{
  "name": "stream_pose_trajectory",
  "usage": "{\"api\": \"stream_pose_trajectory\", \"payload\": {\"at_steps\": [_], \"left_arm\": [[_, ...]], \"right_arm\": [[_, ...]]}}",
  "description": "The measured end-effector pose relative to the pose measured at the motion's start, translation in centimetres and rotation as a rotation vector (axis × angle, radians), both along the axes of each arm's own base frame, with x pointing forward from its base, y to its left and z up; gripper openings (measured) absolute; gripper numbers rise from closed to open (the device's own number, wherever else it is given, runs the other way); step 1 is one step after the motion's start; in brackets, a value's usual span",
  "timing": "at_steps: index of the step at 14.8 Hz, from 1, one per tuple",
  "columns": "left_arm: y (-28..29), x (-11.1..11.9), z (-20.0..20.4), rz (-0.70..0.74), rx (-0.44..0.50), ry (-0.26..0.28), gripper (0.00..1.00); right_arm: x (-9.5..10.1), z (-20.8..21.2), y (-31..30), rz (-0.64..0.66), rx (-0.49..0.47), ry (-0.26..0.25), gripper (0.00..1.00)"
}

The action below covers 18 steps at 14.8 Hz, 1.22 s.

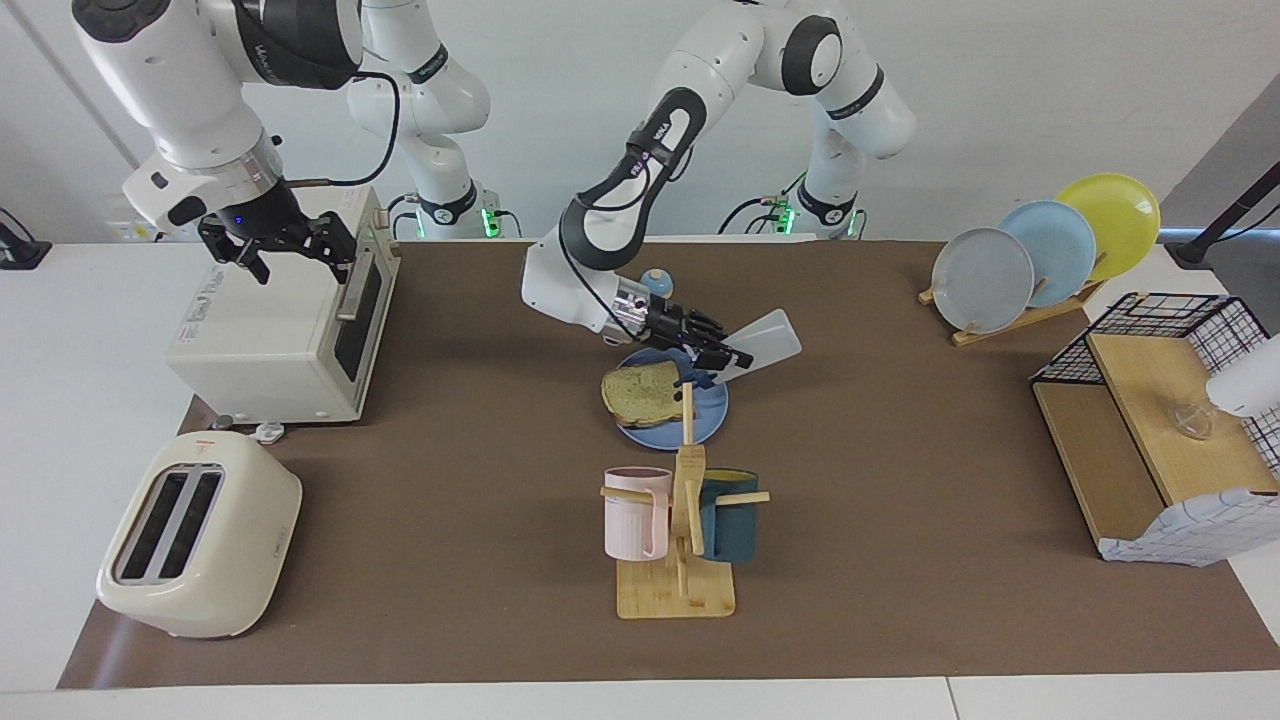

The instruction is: Put bread on plate and add seasoning

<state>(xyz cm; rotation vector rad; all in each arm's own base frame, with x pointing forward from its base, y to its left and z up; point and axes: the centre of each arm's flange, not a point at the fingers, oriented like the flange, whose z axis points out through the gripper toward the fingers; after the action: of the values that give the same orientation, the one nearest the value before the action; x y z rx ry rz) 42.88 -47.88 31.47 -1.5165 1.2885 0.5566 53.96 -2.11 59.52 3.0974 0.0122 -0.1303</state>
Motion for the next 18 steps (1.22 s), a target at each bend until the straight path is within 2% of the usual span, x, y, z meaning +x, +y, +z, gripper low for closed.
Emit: {"api": "stream_pose_trajectory", "payload": {"at_steps": [3, 7, 10, 13, 18], "left_arm": [[-2.1, -2.5, 0.8, -0.018, -0.009, -0.002, 0.33], [-1.8, -2.1, 1.0, -0.007, -0.008, -0.007, 0.33], [0.0, 0.2, 1.0, 0.037, -0.013, -0.017, 0.33], [2.8, 4.0, 0.5, 0.083, -0.042, -0.037, 0.33], [5.9, 8.2, 1.3, 0.128, -0.092, -0.098, 0.33]], "right_arm": [[0.0, 0.0, 0.0, 0.0, 0.0, 0.0, 1.0], [0.0, 0.0, 0.0, 0.0, 0.0, 0.0, 1.0], [0.0, 0.0, 0.0, 0.0, 0.0, 0.0, 1.0], [0.0, 0.0, 0.0, 0.0, 0.0, 0.0, 1.0], [0.0, 0.0, 0.0, 0.0, 0.0, 0.0, 1.0]]}}
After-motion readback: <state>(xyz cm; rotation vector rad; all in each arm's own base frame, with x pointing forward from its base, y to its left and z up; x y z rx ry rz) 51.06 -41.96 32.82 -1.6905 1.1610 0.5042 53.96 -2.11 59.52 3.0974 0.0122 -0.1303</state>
